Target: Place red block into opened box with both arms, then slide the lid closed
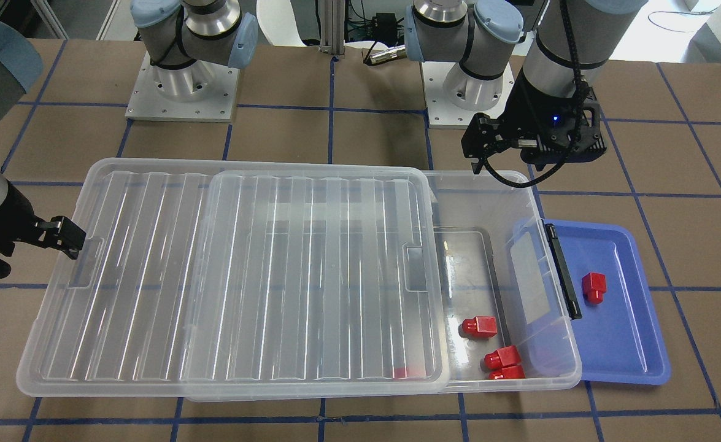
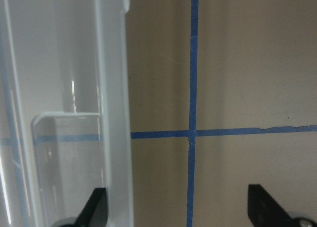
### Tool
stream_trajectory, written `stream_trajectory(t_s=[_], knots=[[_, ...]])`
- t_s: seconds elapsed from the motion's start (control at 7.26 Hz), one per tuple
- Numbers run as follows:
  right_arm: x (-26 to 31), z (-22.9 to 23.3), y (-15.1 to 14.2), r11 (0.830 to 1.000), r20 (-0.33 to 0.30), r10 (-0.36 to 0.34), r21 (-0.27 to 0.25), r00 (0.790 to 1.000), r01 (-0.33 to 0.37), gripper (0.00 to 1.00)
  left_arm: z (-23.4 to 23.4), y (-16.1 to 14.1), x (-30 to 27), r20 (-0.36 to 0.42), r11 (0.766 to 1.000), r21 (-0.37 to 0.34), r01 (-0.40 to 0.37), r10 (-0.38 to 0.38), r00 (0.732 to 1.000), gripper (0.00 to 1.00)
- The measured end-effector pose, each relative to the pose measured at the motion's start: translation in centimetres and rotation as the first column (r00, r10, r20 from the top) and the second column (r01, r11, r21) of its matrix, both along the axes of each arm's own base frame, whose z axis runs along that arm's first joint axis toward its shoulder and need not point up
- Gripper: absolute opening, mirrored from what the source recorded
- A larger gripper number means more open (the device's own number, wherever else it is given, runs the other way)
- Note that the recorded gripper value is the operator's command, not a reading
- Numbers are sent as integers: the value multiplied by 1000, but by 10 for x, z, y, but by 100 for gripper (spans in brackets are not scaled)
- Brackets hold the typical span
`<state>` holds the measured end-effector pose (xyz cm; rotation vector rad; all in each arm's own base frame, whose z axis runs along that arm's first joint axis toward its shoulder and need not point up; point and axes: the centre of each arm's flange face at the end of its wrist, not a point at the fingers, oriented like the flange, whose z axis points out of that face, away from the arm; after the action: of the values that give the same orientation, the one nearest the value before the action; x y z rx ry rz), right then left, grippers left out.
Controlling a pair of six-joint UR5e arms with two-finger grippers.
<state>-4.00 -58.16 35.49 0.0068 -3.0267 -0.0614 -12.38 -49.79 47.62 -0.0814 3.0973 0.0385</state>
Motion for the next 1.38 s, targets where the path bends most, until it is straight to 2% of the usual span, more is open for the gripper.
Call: stream_trajectory(t_s=[0.96, 1.1, 1.38], knots=[[-6, 4, 2, 1000, -16, 8, -1, 1000, -8, 100, 1, -1, 0, -1, 1000, -3, 0, 0, 1000, 100], [-2, 13, 4, 1000, -9, 8, -14, 1000, -8, 100, 2, -1, 0, -1, 1000, -4, 0, 0, 1000, 100], [10, 47, 19, 1000, 43, 1, -19, 999, 0, 100, 3, -1, 0, 0, 1000, -6, 0, 0, 1000, 100]])
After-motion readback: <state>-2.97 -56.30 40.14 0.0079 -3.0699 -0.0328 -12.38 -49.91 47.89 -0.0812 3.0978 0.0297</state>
